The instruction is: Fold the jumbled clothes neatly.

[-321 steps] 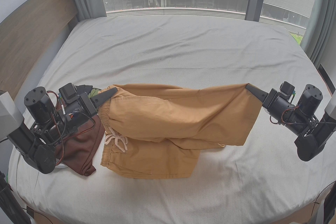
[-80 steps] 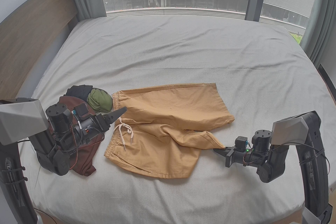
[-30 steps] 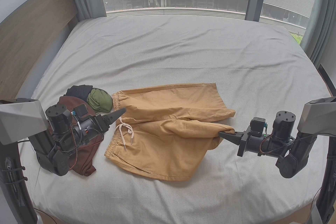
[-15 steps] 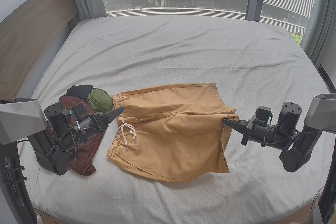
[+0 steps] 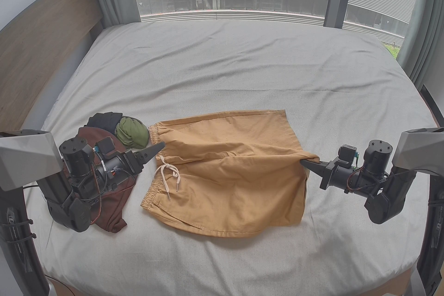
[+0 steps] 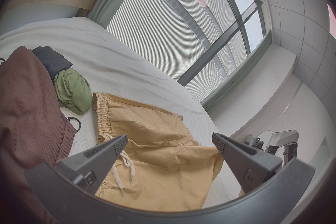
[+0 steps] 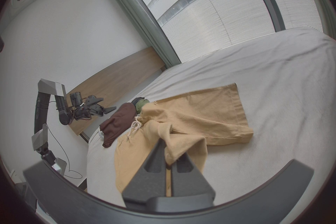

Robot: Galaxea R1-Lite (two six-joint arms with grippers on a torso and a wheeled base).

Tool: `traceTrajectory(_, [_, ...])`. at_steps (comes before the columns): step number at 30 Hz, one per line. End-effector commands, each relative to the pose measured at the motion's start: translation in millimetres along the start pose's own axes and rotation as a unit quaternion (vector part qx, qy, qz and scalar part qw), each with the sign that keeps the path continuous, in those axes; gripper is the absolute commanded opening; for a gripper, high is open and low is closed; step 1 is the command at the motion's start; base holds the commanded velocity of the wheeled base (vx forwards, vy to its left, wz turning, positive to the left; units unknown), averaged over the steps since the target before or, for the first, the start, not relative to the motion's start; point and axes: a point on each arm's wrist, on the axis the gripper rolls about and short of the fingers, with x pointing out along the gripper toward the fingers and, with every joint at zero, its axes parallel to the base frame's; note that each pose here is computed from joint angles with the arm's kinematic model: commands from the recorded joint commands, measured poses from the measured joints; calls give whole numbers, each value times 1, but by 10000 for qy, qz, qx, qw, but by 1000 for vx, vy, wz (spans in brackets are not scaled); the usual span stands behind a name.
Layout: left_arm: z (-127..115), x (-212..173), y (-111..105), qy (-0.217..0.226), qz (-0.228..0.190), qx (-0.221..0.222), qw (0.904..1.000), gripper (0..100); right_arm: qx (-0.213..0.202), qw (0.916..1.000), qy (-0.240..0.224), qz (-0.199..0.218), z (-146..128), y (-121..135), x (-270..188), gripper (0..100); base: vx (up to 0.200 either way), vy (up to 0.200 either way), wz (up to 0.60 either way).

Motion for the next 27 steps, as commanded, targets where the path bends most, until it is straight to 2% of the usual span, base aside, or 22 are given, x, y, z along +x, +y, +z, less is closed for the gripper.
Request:
traceTrajectory(1, [-5, 1, 3, 69, 35, -39, 10000, 100, 275, 9991, 269, -199, -29, -22, 3, 0, 0, 0, 0])
traceTrajectory(6, [-8, 2, 6, 109, 59, -58, 9999, 100, 345, 9985, 294, -321, -39, -36, 5, 0, 0, 0, 0])
traceTrajectory(11, [-9, 3, 7, 112, 79, -57, 9999, 100, 358, 9981, 245, -441, -38, -44, 0, 0, 0, 0, 0])
traceTrajectory(23, [-9, 3, 7, 120, 93, -65, 9999, 100, 388, 9971, 241, -610, -43, -52, -2, 0, 0, 0, 0])
traceTrajectory(24, [-9, 3, 7, 114, 90, -61, 9999, 100, 386, 9968, 219, -667, -42, -54, -3, 100, 0, 0, 0])
traceTrajectory(27, [-9, 2, 7, 120, 93, -65, 9999, 100, 341, 9954, 96, -888, -38, -61, -5, 100, 0, 0, 0])
